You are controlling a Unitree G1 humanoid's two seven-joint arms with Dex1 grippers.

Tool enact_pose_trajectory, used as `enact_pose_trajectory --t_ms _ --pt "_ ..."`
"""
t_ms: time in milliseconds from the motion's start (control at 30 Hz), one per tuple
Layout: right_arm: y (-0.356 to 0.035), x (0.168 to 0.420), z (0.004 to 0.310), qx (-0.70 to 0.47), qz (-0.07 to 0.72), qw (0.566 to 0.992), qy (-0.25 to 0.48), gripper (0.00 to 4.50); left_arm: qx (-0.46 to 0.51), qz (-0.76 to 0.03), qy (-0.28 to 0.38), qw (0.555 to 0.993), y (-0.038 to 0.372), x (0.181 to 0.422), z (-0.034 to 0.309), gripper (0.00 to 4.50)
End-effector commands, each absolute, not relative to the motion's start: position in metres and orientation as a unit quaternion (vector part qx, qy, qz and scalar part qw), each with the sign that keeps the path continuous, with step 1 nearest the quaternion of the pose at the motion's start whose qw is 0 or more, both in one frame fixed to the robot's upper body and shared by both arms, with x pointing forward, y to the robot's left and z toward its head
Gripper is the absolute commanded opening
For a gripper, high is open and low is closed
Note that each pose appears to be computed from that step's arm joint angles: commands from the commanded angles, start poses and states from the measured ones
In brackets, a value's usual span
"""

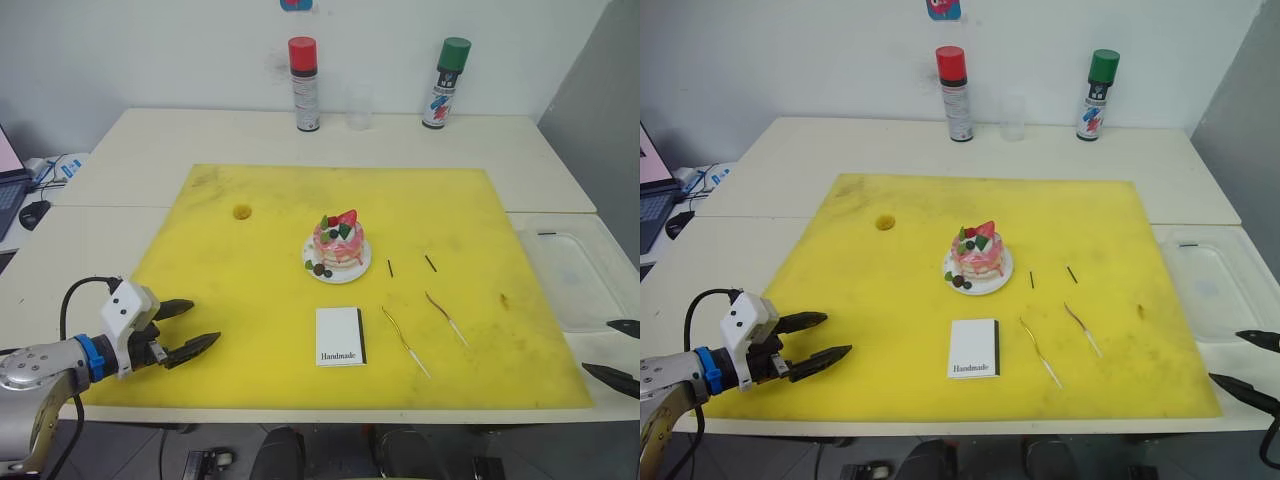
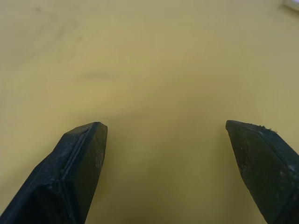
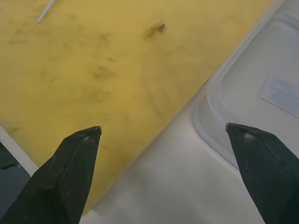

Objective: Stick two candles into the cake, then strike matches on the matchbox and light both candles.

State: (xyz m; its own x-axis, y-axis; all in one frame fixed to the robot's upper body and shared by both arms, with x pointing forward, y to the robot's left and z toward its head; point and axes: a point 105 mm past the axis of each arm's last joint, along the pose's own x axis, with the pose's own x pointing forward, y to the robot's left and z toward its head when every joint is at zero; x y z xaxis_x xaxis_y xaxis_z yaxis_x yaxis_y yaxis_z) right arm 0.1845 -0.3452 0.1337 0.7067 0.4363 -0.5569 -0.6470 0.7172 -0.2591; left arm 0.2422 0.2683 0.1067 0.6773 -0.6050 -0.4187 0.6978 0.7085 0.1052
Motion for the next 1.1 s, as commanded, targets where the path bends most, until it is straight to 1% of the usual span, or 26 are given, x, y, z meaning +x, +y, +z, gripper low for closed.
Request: enact_pose_trajectory --t_ms 33,167,267,367,467,533,633,733,933,1100 --pt "-0.336 0.186 0.151 -0.24 0.298 0.903 0.196 4.47 0.143 -0.417 0.139 0.887 0.239 0.247 0.13 4.5" --pt "-0.317 0.187 0.169 -0.245 0.299 0.908 0.164 4.47 0.142 -0.471 0.128 0.861 0.21 0.249 0.141 4.5" --pt "-0.294 0.186 0.178 -0.251 0.312 0.903 0.155 4.47 0.143 -0.519 0.119 0.834 0.186 0.248 0.15 4.5" --pt "-0.264 0.184 0.186 -0.244 0.332 0.901 0.139 4.47 0.161 -0.572 0.087 0.8 0.161 0.242 0.158 4.5" --pt "-0.236 0.182 0.178 -0.241 0.345 0.897 0.135 4.47 0.145 -0.627 0.048 0.764 0.14 0.23 0.164 4.5" --pt "-0.225 0.184 0.174 -0.245 0.34 0.899 0.127 4.47 0.132 -0.64 0.027 0.756 0.134 0.227 0.167 4.5" --pt "-0.209 0.191 0.157 -0.232 0.325 0.908 0.127 4.47 0.105 -0.653 -0.004 0.75 0.124 0.227 0.17 4.5" --pt "-0.204 0.193 0.143 -0.228 0.309 0.912 0.144 4.47 0.095 -0.661 -0.009 0.744 0.119 0.224 0.171 4.5" --pt "-0.201 0.204 0.118 -0.211 0.27 0.927 0.152 4.47 0.092 -0.675 -0.01 0.732 0.111 0.216 0.171 4.5" --pt "-0.203 0.211 0.106 -0.199 0.243 0.936 0.157 4.47 0.089 -0.679 -0.015 0.728 0.106 0.211 0.171 4.5"
